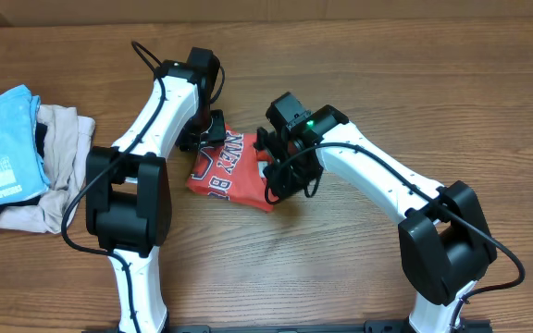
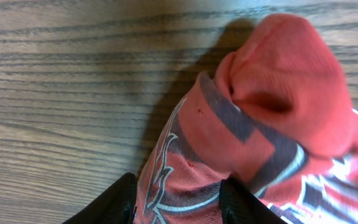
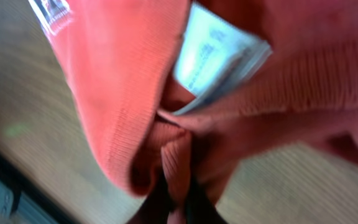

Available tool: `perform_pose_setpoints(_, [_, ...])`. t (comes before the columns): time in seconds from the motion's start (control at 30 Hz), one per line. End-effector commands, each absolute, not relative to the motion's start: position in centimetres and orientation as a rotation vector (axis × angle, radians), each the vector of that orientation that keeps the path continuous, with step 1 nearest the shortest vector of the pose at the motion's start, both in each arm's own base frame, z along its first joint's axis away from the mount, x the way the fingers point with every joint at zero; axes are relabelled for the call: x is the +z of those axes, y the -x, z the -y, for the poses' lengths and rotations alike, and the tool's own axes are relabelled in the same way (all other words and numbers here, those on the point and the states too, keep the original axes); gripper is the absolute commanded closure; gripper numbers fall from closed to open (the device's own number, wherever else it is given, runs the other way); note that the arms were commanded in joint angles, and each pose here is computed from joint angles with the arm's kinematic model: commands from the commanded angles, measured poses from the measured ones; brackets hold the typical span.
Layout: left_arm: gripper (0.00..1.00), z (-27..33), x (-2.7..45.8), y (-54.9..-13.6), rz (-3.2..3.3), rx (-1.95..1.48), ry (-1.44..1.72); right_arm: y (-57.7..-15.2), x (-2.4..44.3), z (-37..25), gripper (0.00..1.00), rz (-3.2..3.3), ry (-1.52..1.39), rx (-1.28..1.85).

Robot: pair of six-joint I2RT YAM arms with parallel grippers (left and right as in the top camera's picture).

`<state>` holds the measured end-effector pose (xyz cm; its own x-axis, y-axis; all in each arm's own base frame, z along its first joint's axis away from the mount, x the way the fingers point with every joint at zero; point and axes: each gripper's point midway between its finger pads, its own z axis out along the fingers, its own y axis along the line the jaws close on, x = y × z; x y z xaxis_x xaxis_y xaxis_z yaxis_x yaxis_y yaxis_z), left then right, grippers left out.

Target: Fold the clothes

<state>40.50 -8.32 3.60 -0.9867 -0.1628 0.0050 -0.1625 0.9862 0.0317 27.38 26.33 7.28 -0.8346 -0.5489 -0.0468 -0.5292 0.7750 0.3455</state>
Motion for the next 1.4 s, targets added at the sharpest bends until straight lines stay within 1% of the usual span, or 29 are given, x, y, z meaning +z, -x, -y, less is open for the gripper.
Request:
perform_pose_setpoints(0.0, [0.54,5.8,1.6,-40.0,3.074,-0.201,-0.228,-26.9,7.1,-25.2,0.81,2.896,-0.854,-0.448])
perform_pose_setpoints(0.07, [0.55,5.1,1.7,-39.7,3.057,-0.205,-0.247,-27.3,6.7,-24.4,0.78,2.921,-0.859,-0.364])
perform_pose_setpoints(0.17, [0.56,4.5,1.8,-38.5,3.004,-0.208,-0.26,-27.7,6.5,-24.0,0.72,2.939,-0.863,-0.323])
perform_pose_setpoints(0.23, [0.57,4.4,2.0,-37.5,2.963,-0.218,-0.255,-28.4,6.4,-23.4,0.74,2.973,-0.844,-0.266])
perform_pose_setpoints(0.33, [0.58,4.2,2.3,-36.1,2.897,-0.238,-0.324,-30.3,6.6,-22.2,0.74,3.084,-0.654,-0.172])
perform_pose_setpoints(0.37, [0.62,4.2,2.6,-35.0,2.846,-0.234,-0.369,-30.9,6.9,-21.9,0.74,3.111,-0.593,-0.184])
perform_pose_setpoints(0.43, [0.77,4.5,3.2,-33.1,2.762,-0.21,-0.375,-31.6,7.3,-21.1,0.73,3.135,-0.542,-0.199])
perform_pose_setpoints(0.47, [0.82,4.5,3.7,-31.8,2.702,-0.217,-0.367,-31.9,7.5,-20.5,0.73,3.141,-0.514,-0.2])
perform_pose_setpoints(0.5, [0.82,4.3,4.1,-31.1,2.674,-0.226,-0.352,-31.9,7.6,-20.2,0.73,3.129,-0.5,-0.22])
perform_pose_setpoints(0.53, [0.8,4.2,4.5,-30.5,2.652,-0.233,-0.327,-31.2,7.7,-20.4,0.73,3.084,-0.523,-0.295])
perform_pose_setpoints(0.57, [0.81,4.1,4.7,-30.5,2.655,-0.24,-0.32,-30.7,7.9,-20.8,0.73,3.051,-0.546,-0.357])
perform_pose_setpoints(0.67, [0.8,4.0,6.4,-31.8,2.751,-0.234,-0.331,-28.7,8.9,-23.3,0.73,2.928,-0.617,-0.607])
perform_pose_setpoints(0.73, [0.79,3.7,8.5,-33.3,2.852,-0.241,-0.372,-27.4,9.9,-25.7,0.72,2.84,-0.693,-0.789])
perform_pose_setpoints(0.83, [0.75,3.8,11.6,-35.8,3.034,-0.206,-0.414,-26.5,11.1,-28.7,0.72,2.773,-0.762,-0.975])
perform_pose_setpoints(0.9, [0.71,4.1,12.8,-37.7,3.148,-0.159,-0.426,-26.8,11.3,-30.1,0.72,2.785,-0.744,-1.024])
perform_pose_setpoints(0.93, [0.7,4.3,13.0,-38.5,3.187,-0.137,-0.397,-27.1,11.4,-30.6,0.72,2.798,-0.734,-1.04])
perform_pose_setpoints(1.0, [0.7,5.0,12.8,-39.5,3.228,-0.081,-0.322,-27.6,11.2,-31.3,0.66,2.819,-0.709,-1.053])
perform_pose_setpoints(1.03, [0.7,5.4,12.4,-39.9,3.235,-0.044,-0.272,-27.9,11.0,-31.8,0.62,2.828,-0.677,-1.056])
perform_pose_setpoints(1.1, [0.7,6.2,11.6,-40.1,3.222,0.009,-0.196,-27.9,10.2,-32.0,0.58,2.824,-0.626,-1.041])
perform_pose_setpoints(1.17, [0.71,6.6,10.6,-40.2,3.203,0.037,-0.126,-27.9,9.5,-32.1,0.58,2.813,-0.616,-1.026])
perform_pose_setpoints(1.27, [0.71,6.7,8.7,-40.2,3.159,0.037,-0.103,-27.9,7.8,-32.1,0.59,2.794,-0.576,-0.995])
perform_pose_setpoints(1.3, [0.71,6.7,7.8,-40.1,3.134,0.03,-0.102,-27.6,6.6,-32.0,0.59,2.773,-0.527,-0.96])
perform_pose_setpoints(1.37, [0.71,6.5,5.7,-39.5,3.067,-0.001,-0.081,-27.4,5.6,-31.9,0.59,2.757,-0.506,-0.933])
